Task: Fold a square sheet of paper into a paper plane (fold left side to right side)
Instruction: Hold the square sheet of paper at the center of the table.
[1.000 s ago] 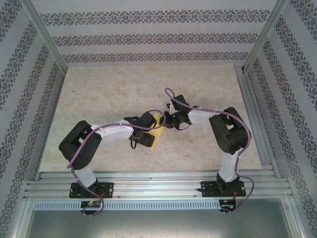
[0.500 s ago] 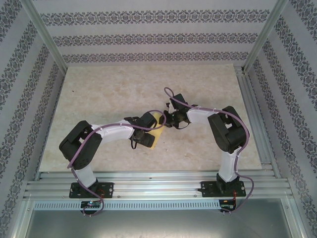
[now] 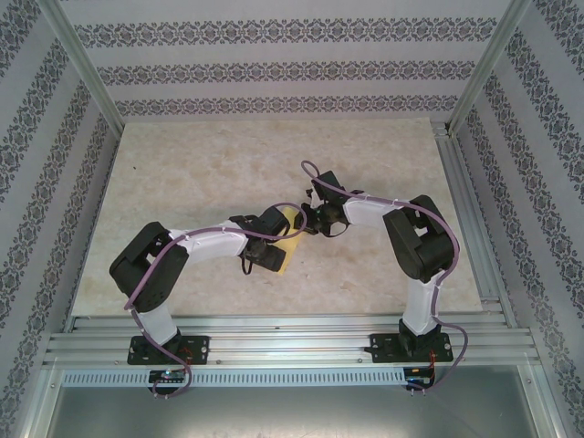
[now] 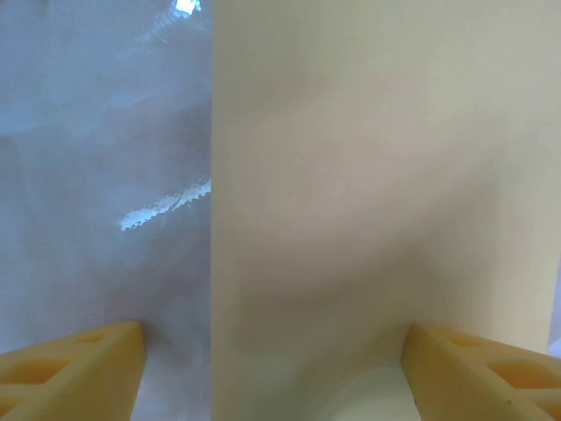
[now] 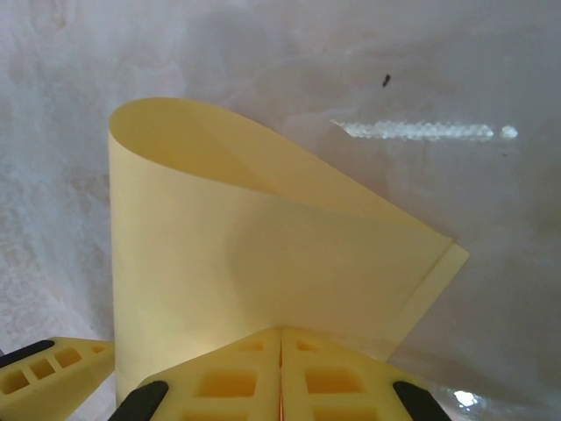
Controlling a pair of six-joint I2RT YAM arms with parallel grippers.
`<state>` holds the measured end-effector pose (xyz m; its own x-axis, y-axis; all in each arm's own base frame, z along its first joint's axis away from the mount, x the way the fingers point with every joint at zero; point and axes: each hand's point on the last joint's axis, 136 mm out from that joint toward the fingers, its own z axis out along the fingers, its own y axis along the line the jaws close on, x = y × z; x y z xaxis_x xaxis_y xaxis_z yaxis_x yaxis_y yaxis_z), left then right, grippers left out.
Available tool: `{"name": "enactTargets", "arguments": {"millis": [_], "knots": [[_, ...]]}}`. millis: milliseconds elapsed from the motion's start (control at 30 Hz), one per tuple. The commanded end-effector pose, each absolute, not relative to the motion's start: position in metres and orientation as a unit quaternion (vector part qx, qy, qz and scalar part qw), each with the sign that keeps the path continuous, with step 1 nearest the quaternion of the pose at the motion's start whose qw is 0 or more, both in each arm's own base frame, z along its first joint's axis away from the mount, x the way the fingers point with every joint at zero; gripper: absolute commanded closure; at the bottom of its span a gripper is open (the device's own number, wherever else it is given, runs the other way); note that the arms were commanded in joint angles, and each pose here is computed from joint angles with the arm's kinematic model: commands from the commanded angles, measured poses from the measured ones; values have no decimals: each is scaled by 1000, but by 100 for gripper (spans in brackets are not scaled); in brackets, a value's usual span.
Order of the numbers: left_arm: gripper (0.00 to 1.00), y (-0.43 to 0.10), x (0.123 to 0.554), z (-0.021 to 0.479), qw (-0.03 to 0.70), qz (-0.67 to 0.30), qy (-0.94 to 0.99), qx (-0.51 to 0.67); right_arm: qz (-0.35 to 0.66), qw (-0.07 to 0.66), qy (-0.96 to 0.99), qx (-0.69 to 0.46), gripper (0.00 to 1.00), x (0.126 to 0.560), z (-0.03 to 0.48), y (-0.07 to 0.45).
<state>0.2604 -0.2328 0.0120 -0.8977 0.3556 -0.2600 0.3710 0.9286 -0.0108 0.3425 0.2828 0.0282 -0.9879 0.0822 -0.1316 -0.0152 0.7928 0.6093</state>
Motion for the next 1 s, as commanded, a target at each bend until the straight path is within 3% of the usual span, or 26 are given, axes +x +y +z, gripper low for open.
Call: {"name": "enactTargets", "arguments": {"millis": [0, 600, 967], "knots": [[22, -213, 223, -26, 44, 10, 978, 203, 298, 79, 951, 5, 93, 343, 21, 284], [21, -221, 224, -20, 52, -6, 978, 201, 219, 49, 975, -4, 93, 327, -8, 261], [17, -251, 249, 55, 124, -106, 969, 185, 205, 35, 978, -8, 93, 320, -21, 259]]}}
